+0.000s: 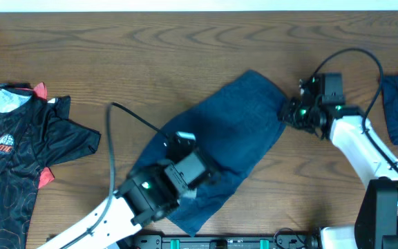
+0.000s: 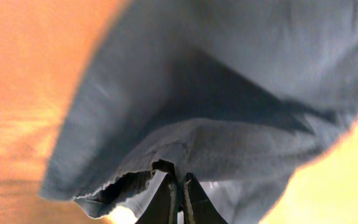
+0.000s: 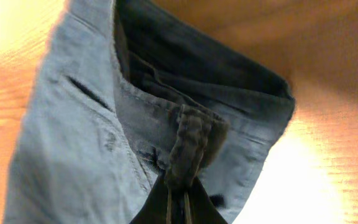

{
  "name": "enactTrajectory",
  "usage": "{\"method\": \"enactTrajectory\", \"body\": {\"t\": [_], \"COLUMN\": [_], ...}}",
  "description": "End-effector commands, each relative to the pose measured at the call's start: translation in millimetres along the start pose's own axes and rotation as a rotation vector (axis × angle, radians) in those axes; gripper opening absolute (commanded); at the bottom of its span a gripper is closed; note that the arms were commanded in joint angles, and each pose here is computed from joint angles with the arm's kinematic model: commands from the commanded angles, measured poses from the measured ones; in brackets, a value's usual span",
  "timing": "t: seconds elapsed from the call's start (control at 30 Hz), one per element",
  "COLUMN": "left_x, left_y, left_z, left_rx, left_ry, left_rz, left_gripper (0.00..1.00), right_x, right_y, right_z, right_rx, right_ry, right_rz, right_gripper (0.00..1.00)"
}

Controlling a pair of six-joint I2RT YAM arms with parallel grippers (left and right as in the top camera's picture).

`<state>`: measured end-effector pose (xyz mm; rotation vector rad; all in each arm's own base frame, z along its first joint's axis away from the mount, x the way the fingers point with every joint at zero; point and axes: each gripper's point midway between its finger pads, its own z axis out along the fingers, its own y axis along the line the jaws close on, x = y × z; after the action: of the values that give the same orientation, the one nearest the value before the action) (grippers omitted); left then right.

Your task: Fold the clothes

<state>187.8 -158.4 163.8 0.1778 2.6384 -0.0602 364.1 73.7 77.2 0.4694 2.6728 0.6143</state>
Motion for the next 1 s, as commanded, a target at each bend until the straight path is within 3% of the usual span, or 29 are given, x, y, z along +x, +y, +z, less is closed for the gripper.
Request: {"method": "enactTrajectory", "body": {"t": [0.0, 0.27, 0.5, 0.8, 0.97], "left_x": [-45.6, -101.5, -145.2, -204.3, -220.4], "left_y": [20.9, 66.6, 108.7, 130.7, 130.2], "left_z": [-20.6, -52.7, -94.6, -192.3, -253.0], "left_rx": [-0.063, -0.088, -0.141, -0.127, -0.069], "left_ry": [-0.140, -0.233, -0.358, -0.591, -0.729], "left_rz": [-0.066, -0.224, -0.274, -0.324, -0.330], "left_gripper": [0.06, 0.06, 0.06, 0.06, 0.06], "right_x": [-39.9, -108.2, -142.9, -139.4, -123.1], "right_y": [22.3, 68.1, 96.9, 108.7, 119.5], "right_z": [-25.5, -114.8, -215.0, -339.7, -387.8], "right_rx": [0.017, 0.078, 0.106, 0.131, 0.111], "right_ry": [-0.099, -0.276, -0.438, -0.612, -0.694], "right_rz": [-0.108, -0.236, -0.285, -0.299, -0.310], "right_gripper": [0.01, 0.01, 0.01, 0.01, 0.01]}}
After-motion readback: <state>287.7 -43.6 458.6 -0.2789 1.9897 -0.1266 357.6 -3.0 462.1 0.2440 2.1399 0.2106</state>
